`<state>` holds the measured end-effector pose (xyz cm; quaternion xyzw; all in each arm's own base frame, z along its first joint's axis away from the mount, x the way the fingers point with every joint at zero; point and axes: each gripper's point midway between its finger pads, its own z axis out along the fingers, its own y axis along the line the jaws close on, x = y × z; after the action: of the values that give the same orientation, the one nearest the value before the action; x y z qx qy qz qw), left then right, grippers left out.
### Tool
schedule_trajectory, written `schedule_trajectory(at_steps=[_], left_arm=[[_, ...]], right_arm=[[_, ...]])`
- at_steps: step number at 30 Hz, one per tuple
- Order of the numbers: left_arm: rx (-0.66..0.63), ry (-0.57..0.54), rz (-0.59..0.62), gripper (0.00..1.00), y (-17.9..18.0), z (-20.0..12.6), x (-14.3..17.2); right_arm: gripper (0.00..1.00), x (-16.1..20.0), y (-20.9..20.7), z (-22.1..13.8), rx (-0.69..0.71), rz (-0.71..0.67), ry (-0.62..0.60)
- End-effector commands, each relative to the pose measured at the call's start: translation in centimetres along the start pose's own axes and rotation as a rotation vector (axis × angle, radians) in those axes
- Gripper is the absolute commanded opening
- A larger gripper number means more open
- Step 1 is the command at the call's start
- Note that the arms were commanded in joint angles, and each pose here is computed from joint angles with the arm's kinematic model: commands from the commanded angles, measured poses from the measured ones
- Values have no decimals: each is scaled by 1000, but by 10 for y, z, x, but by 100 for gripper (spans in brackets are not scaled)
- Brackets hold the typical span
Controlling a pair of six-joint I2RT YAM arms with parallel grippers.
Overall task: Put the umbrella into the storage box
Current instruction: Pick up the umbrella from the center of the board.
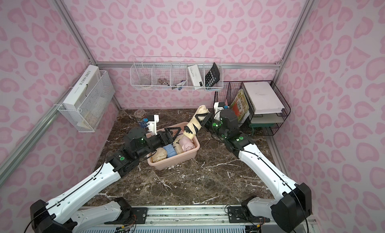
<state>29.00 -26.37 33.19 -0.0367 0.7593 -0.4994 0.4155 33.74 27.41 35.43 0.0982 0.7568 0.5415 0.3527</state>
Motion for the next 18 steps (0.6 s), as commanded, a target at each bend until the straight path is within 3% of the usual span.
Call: schedule_trajectory(at_steps=[1, 9, 18], left_arm=[[125, 16, -11, 90, -24, 4, 0], [180, 24, -23, 86, -27, 10, 4], [221, 24, -20, 57, -34, 12, 4]], right_arm=[[13, 1, 37, 4, -137, -24, -4], [13, 21, 54, 13, -221, 12, 60], [13, 27, 51, 14, -237, 37, 74]])
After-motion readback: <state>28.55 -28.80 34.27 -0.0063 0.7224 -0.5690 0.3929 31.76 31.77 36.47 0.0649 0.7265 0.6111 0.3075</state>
